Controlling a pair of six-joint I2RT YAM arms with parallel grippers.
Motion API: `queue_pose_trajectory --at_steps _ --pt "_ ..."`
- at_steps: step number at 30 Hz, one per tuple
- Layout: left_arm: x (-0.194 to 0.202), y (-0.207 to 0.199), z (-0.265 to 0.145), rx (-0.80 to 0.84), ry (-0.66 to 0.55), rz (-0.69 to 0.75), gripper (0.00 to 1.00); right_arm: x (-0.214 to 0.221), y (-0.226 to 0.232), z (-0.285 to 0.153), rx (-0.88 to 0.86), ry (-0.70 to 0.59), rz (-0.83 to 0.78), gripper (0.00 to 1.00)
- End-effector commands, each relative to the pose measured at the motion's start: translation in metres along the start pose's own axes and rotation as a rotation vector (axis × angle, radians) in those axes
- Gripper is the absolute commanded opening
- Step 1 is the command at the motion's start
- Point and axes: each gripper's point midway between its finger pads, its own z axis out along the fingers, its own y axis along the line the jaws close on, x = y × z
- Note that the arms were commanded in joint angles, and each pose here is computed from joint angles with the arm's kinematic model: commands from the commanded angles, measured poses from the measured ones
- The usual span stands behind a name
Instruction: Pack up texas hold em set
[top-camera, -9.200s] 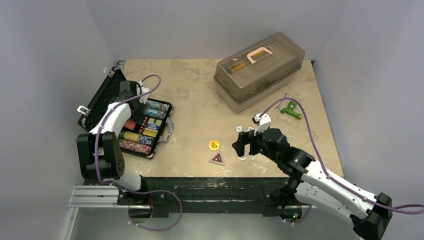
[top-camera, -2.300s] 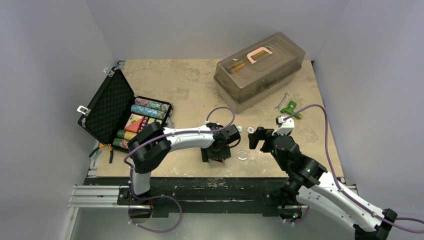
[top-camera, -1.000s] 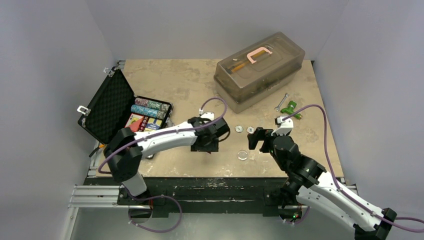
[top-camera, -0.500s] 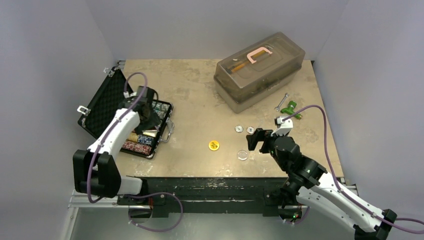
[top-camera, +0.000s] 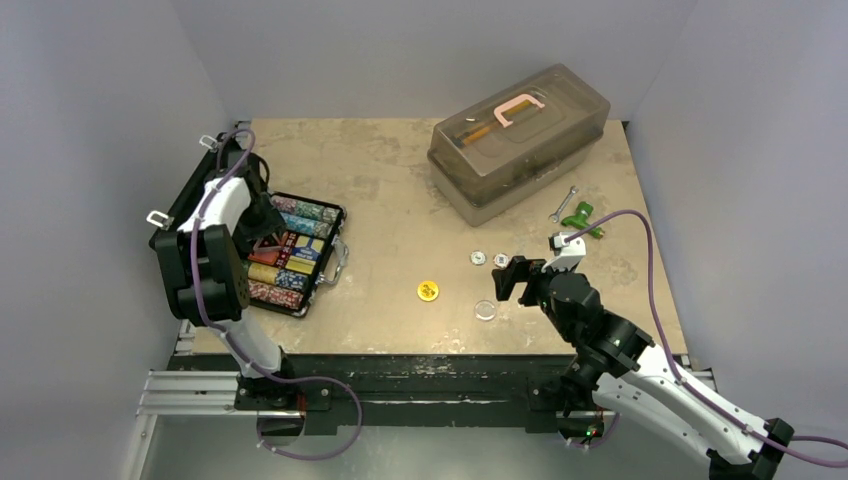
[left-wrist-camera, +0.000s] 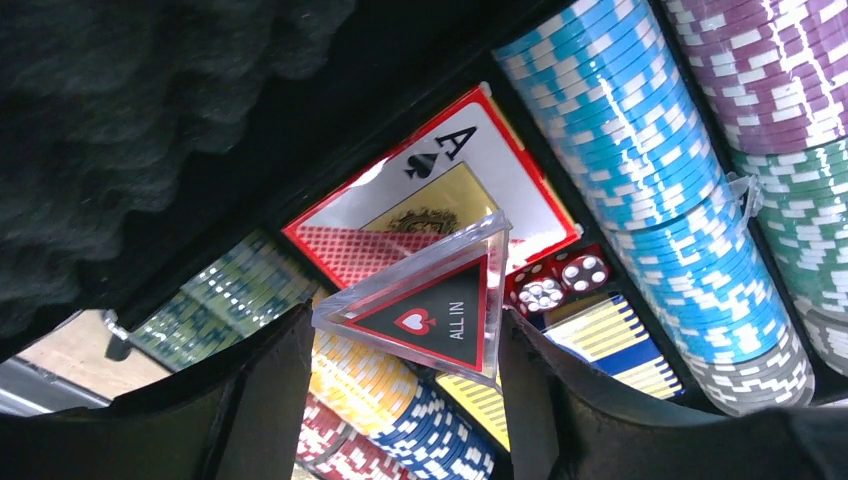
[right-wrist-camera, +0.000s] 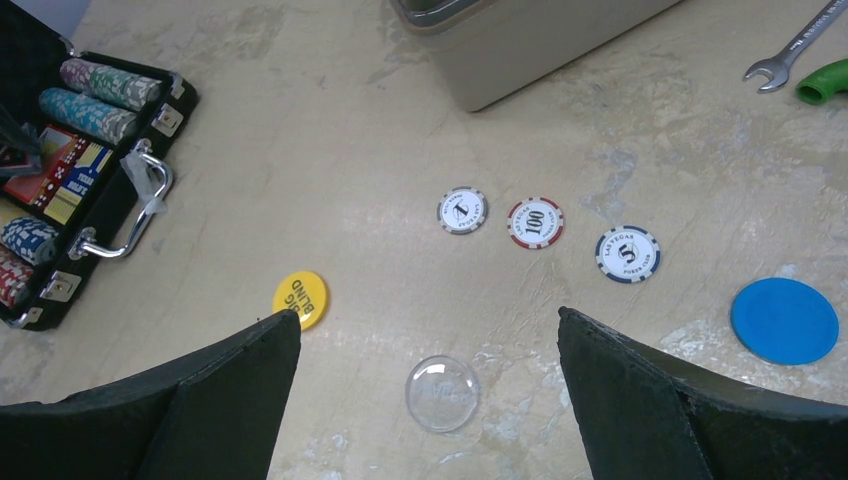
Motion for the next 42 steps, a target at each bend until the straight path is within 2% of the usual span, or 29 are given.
queue_pose_trajectory --at_steps 1,9,22,25,30,31,33,34,35,39,42 --pt "-0.018 -0.01 0.001 0.063 -0.005 -0.014 0.0 -0.007 0.005 0.001 -0.022 -0.027 0.009 0.99" --pt "-0.021 0.002 0.014 0.008 0.003 -0.087 0.01 -0.006 0.004 0.001 -0.021 -0.027 0.009 0.99" --pt "-0.029 0.001 0.026 0.0 0.014 -0.164 0.14 -0.006 0.004 -0.001 -0.023 -0.027 0.019 0.99" --pt "-0.028 0.004 0.028 -0.014 0.021 -0.164 0.26 -0.006 0.004 -0.001 -0.024 -0.026 0.021 0.99" --pt "-0.028 0.005 0.023 -0.017 0.017 -0.179 0.56 -0.005 0.004 0.0 -0.023 -0.022 0.019 0.99" --pt "-0.029 0.003 0.021 -0.007 0.012 -0.183 0.67 -0.005 0.005 0.0 -0.024 -0.02 0.018 0.99" --pt "-0.028 0.003 0.014 0.008 0.005 -0.188 0.82 -0.005 0.005 0.0 -0.026 -0.02 0.018 0.99" --pt "-0.027 0.003 0.01 0.015 -0.001 -0.19 0.93 -0.006 0.005 0.0 -0.024 -0.021 0.019 0.99" --pt "-0.025 0.003 0.007 0.02 -0.004 -0.189 0.99 -0.006 0.005 0.0 -0.022 -0.02 0.018 0.99" --pt "-0.023 0.01 -0.015 0.025 -0.031 -0.199 1.0 -0.005 0.004 0.0 -0.015 -0.014 0.017 0.99" --pt "-0.019 0.013 -0.046 0.049 -0.11 -0.193 1.0 -0.005 0.004 0.001 -0.008 -0.009 0.014 0.99"
